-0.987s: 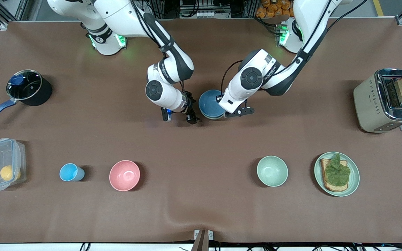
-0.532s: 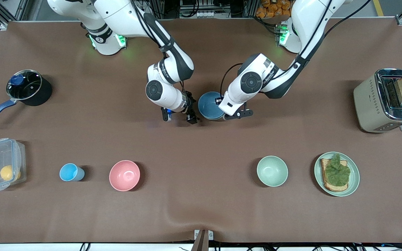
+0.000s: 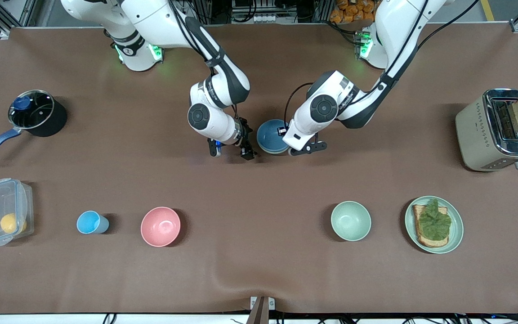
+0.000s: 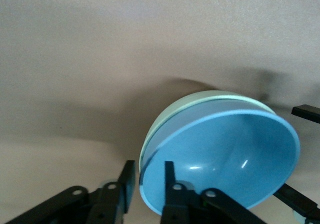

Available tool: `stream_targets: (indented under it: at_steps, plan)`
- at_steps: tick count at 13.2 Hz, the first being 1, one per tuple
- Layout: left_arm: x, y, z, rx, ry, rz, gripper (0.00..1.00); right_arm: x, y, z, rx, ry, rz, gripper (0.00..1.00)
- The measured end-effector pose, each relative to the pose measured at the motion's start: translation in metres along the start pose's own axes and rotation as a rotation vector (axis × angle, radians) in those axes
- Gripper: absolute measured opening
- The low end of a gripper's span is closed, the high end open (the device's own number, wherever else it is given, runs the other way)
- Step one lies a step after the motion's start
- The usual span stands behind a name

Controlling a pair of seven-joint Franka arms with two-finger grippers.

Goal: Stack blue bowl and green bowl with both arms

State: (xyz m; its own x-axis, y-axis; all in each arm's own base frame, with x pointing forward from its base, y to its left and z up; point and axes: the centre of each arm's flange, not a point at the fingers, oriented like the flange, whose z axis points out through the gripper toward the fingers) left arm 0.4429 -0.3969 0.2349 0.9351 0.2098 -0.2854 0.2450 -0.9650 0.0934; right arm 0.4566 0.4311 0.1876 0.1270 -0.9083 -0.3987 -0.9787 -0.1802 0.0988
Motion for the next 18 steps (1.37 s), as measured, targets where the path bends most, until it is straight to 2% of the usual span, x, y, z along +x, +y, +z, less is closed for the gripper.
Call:
stream_targets:
  at_steps: [3, 6, 8, 9, 11, 13, 16, 18]
  plan:
    - [0.004, 0.003, -0.009, -0.018, 0.016, -0.019, 0.69, -0.001, -0.001, -0.001, 0.002, -0.001, -0.001, 1.0]
    - [0.013, 0.003, -0.052, -0.048, 0.072, -0.037, 0.99, -0.005, -0.002, -0.005, -0.017, -0.008, -0.014, 1.0]
    - [0.025, -0.01, -0.106, -0.055, 0.119, -0.069, 1.0, -0.002, -0.005, -0.02, -0.059, -0.007, -0.045, 1.0]
    - [0.032, -0.021, -0.139, -0.053, 0.142, -0.092, 1.0, 0.007, -0.008, -0.032, -0.099, 0.015, -0.069, 1.0]
    - [0.042, -0.046, -0.206, -0.052, 0.192, -0.124, 1.0, 0.033, -0.014, -0.06, -0.173, 0.09, -0.12, 1.0]
    - [0.041, -0.069, -0.264, -0.019, 0.25, -0.14, 1.0, 0.056, -0.017, -0.085, -0.235, 0.171, -0.18, 1.0]
    - [0.04, -0.095, -0.342, 0.007, 0.308, -0.126, 1.0, 0.096, -0.024, -0.138, -0.301, 0.229, -0.345, 1.0]
    - [0.046, -0.115, -0.381, 0.006, 0.324, -0.093, 1.0, 0.132, -0.03, -0.19, -0.31, 0.232, -0.487, 1.0]
